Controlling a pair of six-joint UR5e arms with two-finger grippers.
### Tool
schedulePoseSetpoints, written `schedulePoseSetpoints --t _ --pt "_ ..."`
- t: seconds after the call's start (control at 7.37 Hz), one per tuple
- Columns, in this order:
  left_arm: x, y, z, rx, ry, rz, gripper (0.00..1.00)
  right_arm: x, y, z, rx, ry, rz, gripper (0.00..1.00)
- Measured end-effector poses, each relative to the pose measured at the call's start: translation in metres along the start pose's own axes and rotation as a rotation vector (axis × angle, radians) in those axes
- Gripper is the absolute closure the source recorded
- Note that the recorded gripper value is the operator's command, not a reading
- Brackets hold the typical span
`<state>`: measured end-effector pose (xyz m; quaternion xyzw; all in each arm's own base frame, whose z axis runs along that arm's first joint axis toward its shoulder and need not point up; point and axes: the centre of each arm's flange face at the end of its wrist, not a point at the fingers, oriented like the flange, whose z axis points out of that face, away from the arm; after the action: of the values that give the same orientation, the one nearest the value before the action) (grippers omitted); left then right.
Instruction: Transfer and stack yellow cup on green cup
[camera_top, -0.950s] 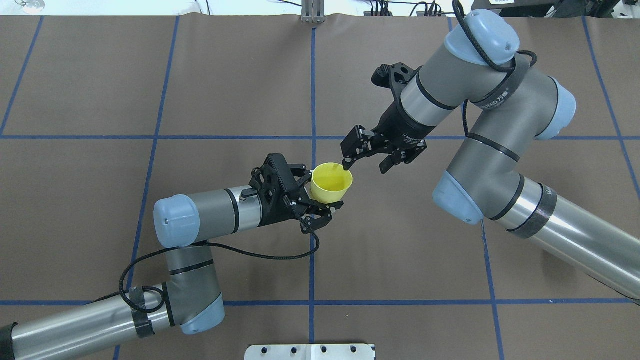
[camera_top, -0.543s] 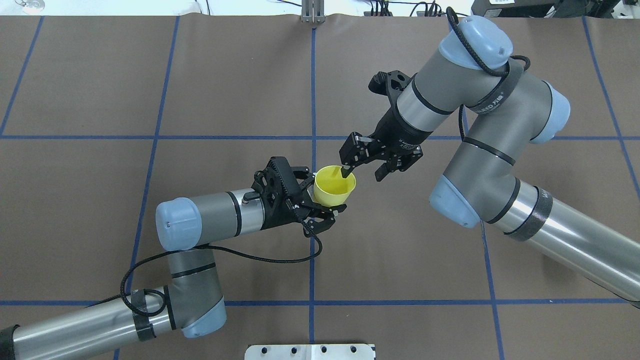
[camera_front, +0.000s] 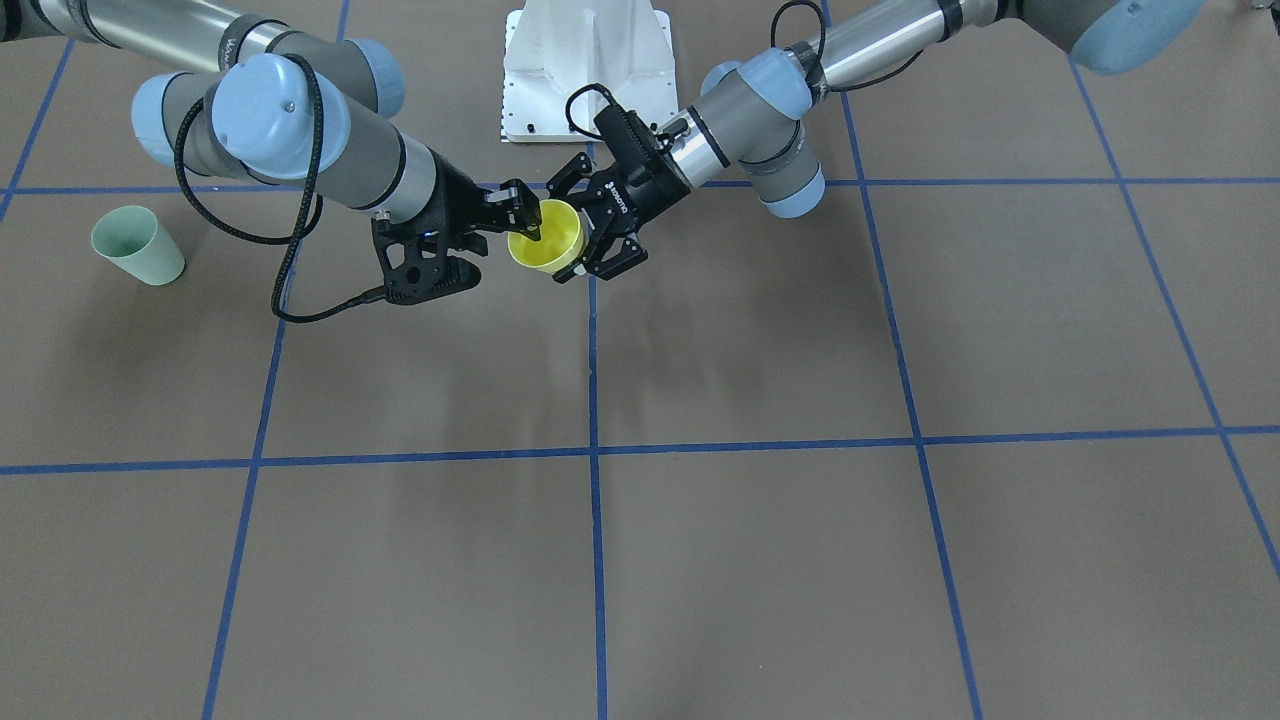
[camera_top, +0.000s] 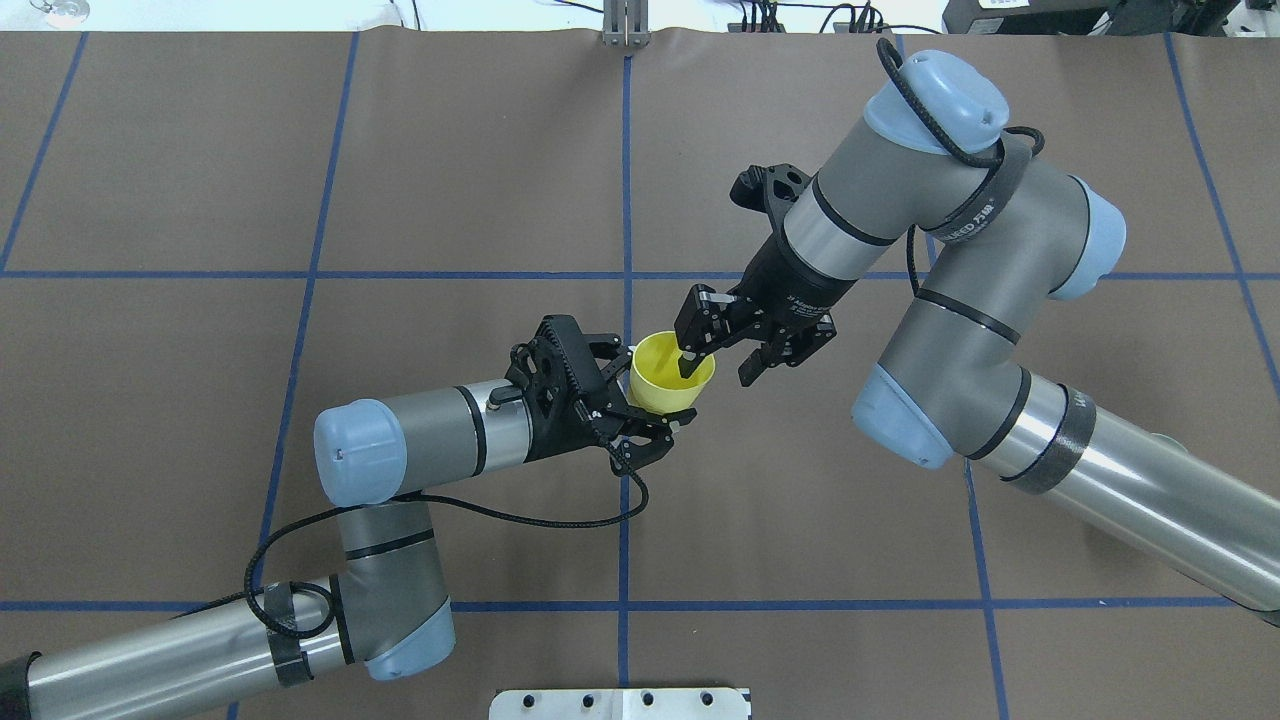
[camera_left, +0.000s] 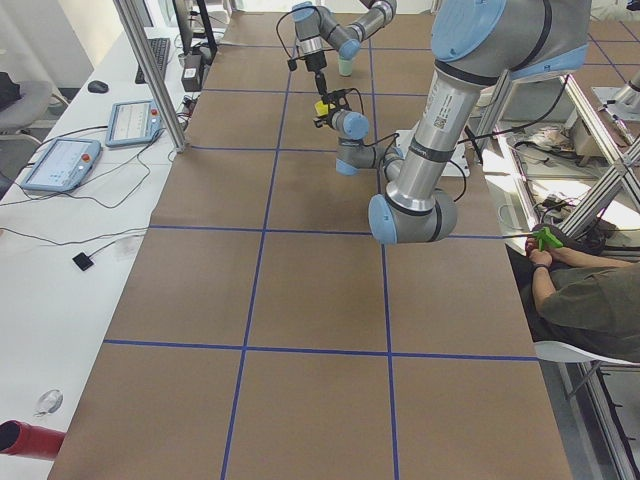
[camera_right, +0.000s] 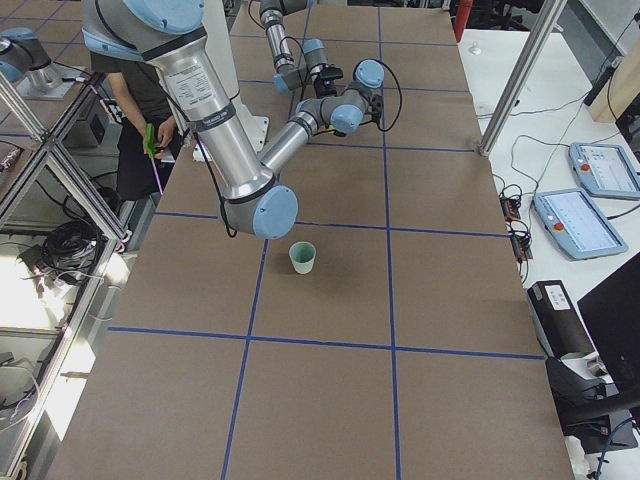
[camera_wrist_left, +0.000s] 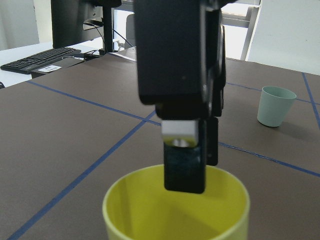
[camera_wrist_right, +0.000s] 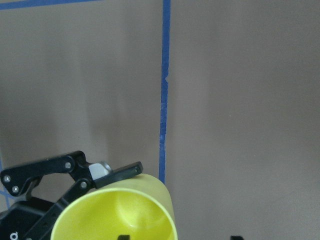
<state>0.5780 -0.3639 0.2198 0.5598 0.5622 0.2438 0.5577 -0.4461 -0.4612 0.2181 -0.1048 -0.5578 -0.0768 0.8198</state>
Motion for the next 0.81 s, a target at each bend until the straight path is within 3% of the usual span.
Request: schedulePoseSetpoints --t 0.27,0.41,0.81 --pt "0.0012 -0.0032 0.0009 0.006 0.0 -0.004 0.62 -0.0004 0.0008 0.0017 -0.004 0.0 0.0 0.33" --pt "0.0018 -0.0046 0.0015 0.008 0.001 -0.005 0.62 -0.0008 0.0016 0.003 -0.006 0.0 -0.001 0.4" --pt "0.0026 -0.0067 0.0026 0.009 0.002 -0.008 0.62 -0.0021 0.0038 0.005 -0.013 -0.002 -0.003 0.9"
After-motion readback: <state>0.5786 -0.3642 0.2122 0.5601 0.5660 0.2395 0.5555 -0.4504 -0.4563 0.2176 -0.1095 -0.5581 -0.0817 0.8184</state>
